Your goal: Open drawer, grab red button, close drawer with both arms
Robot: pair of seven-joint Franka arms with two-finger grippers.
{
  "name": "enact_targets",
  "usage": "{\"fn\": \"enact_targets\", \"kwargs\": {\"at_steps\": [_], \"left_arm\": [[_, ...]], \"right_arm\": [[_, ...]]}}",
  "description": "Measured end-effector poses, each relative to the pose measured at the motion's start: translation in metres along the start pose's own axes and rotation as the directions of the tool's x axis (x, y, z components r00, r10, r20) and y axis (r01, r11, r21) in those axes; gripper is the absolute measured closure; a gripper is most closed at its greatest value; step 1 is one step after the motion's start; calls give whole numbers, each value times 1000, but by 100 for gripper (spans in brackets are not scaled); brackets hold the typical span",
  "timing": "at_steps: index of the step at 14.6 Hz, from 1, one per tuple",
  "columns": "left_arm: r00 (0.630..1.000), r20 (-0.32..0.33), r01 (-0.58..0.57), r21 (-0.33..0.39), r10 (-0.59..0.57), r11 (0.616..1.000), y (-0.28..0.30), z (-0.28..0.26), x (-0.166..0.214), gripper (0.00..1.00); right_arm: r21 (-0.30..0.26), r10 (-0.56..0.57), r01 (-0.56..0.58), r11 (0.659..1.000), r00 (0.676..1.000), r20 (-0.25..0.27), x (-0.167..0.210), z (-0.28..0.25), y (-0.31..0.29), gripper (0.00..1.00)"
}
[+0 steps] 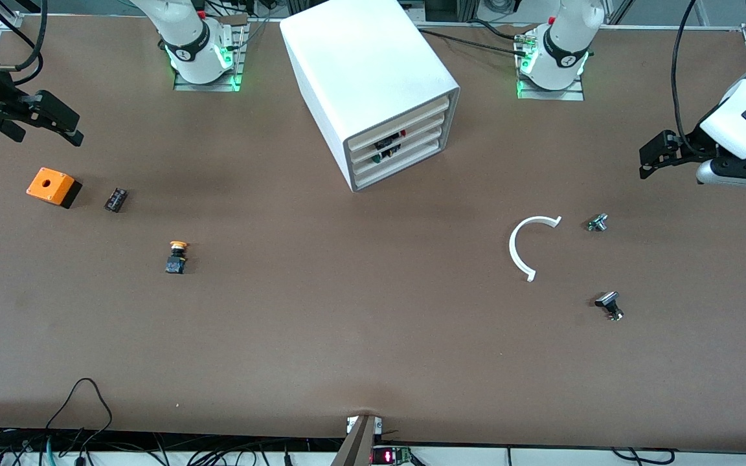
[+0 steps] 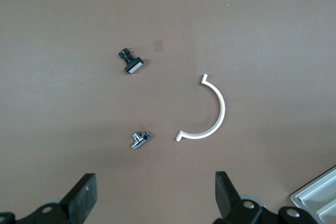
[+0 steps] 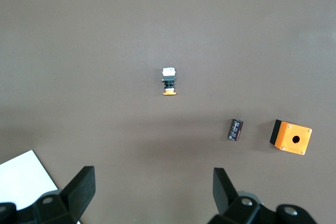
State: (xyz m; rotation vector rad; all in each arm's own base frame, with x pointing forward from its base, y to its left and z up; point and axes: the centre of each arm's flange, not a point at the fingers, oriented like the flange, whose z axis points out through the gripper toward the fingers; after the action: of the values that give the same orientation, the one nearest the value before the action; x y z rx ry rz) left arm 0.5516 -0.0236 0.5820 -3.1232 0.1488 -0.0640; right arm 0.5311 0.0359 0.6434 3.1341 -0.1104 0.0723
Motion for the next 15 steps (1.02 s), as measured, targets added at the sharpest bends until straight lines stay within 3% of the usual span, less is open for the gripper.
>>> {"fn": "enact_targets", "kwargs": {"at_steps": [6, 15], "left_arm": [[1000, 7, -3, 0, 3, 1000, 2, 1, -1, 0], [1000, 13, -2, -1, 2, 1000, 1, 1, -1, 0]], "right_arm": [[0, -7, 7, 1000, 1000, 0, 1, -2, 8, 0], [-3, -21, 21, 1000, 995, 94, 14, 38, 0, 0]]}}
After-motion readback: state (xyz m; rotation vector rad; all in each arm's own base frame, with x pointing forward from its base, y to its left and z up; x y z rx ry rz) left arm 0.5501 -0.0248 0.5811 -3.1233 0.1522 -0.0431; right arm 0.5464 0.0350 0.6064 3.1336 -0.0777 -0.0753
